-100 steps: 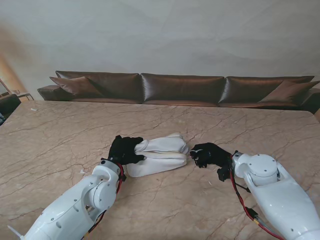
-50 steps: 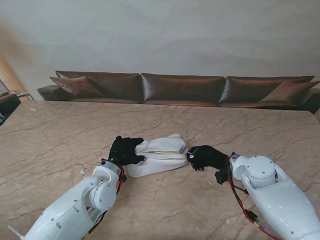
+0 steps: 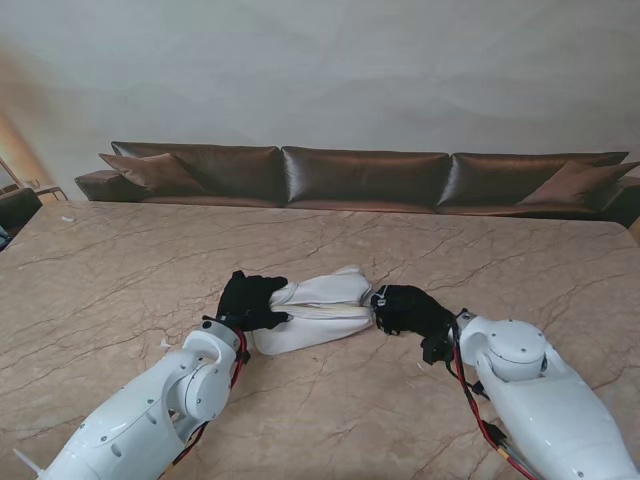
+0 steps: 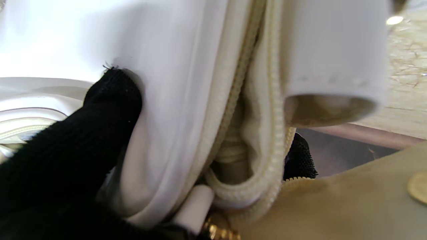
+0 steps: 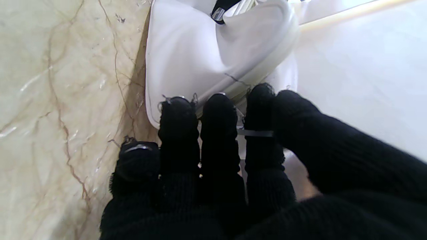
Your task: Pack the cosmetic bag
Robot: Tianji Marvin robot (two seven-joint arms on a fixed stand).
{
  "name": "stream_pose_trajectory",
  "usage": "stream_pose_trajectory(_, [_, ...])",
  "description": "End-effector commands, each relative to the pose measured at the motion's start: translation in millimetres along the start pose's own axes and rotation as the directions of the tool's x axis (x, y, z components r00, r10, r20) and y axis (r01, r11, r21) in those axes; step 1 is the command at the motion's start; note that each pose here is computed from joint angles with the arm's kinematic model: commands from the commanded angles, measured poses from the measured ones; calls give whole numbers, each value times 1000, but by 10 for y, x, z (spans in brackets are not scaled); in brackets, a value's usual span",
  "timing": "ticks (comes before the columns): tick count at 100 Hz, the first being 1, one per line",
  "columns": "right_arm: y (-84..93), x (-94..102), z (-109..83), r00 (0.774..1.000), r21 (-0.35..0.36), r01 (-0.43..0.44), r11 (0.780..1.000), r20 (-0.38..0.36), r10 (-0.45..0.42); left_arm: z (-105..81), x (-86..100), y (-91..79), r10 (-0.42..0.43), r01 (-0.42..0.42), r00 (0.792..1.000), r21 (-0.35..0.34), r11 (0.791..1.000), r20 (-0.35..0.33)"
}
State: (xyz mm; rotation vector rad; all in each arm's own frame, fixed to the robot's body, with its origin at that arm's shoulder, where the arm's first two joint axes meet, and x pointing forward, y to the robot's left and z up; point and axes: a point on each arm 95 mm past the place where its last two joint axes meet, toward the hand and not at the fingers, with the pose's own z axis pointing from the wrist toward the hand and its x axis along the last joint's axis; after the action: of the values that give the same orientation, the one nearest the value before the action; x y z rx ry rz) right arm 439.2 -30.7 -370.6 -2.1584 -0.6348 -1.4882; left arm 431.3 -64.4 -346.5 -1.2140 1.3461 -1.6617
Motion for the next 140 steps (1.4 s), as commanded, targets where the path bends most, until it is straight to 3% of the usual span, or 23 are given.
stream_pose_trajectory(1, [-55,130,18,999,10,6,1000,-42,-6,-133,-79,271,23,-22,1000,-88,996,13])
stream_pose_trajectory(11, [-59,174,-13,998,13,-25,1000,-60,26,-131,-66,295,38,-39,999,-98,994,-4])
stream_pose_trajectory(51, [-90,462,-122,990,18,-10,1000,-138,12,-118,-30,379,101,-109,993,-137,985,-64])
stream_pose_trajectory(78, [-185,647,-164,974,37,-3,999,-228,11,-114,-26,412,114,-125,991,-162,979,-72])
stream_pose_trajectory(90, [-182,588,-180,979,56,19,998,-204,-7,-141,-39,415,-3,0,1000,-151,989,-22])
stream_pose_trajectory(109, [-132,415,-230,987,52,17,998,-158,-8,-190,-114,379,-159,156,987,-180,971,-3])
stream_pose_trajectory(127, [-52,253,-314,990,23,-10,1000,-138,13,-188,-156,456,-311,311,950,-127,942,21])
stream_pose_trajectory(140, [-4,145,-357,993,17,-28,999,-118,30,-182,-112,507,-459,462,887,-79,884,48])
